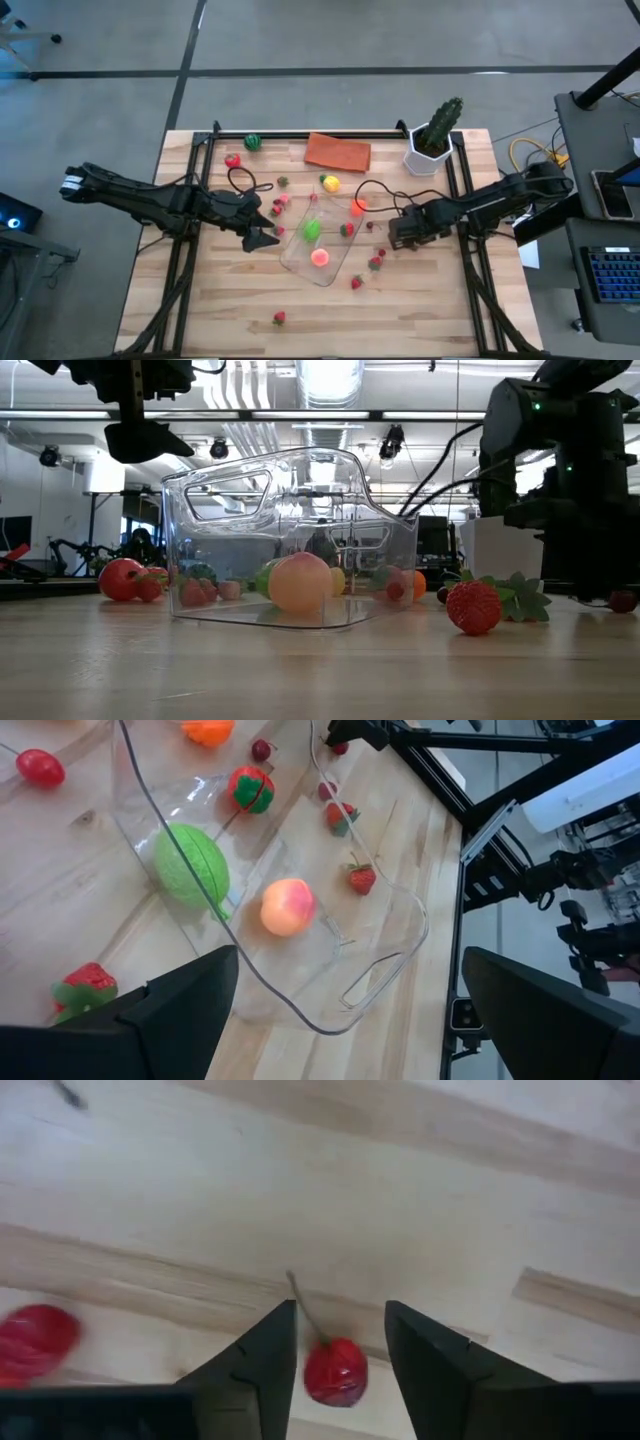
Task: Pick and placing Produce into tupperware
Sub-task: Put the red cherry into the transparent bin
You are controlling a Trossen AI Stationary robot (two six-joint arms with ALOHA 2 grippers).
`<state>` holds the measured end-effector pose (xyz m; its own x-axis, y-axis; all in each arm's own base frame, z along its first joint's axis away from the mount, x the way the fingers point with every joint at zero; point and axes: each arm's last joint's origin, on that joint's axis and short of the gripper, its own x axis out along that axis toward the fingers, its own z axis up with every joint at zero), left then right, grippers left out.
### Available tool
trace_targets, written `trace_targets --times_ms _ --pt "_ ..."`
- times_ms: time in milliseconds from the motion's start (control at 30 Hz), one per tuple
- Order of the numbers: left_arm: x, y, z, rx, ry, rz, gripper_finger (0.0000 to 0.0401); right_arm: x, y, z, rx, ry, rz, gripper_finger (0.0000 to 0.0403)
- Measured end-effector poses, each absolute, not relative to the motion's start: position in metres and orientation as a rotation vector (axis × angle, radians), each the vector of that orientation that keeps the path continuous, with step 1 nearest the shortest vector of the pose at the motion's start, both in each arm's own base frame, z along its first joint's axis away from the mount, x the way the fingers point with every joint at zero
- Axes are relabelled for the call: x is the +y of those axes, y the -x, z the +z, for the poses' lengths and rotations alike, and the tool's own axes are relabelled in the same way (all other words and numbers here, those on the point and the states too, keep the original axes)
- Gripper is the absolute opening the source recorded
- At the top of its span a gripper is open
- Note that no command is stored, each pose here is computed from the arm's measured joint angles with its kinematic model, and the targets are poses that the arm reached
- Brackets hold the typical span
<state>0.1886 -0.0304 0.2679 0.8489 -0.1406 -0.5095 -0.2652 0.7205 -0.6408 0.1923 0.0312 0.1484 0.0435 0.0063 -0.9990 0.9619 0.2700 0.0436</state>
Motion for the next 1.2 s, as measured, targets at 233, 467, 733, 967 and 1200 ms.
trace_targets --times_ms 233,467,733,967,1200 --pt "-0.031 -0.189 0.268 0.568 0.794 0.078 0.037 0.034 -0.2 0.16 1.297 -0.968 -0.863 0.0193" --pt "-0.031 -0.189 0.268 0.569 0.795 0.076 0.037 0.042 -0.192 0.159 1.377 -0.908 -0.855 0.0226" --pt "-0.031 -0.189 0.267 0.57 0.794 0.076 0.037 0.043 -0.191 0.156 1.4 -0.902 -0.832 0.023" --pt "-0.031 -0.189 0.267 0.569 0.796 0.077 0.037 0.043 -0.187 0.149 1.419 -0.906 -0.818 0.0213" --pt "-0.031 -0.189 0.267 0.57 0.797 0.077 0.037 0.043 -0.189 0.147 1.403 -0.901 -0.775 0.02"
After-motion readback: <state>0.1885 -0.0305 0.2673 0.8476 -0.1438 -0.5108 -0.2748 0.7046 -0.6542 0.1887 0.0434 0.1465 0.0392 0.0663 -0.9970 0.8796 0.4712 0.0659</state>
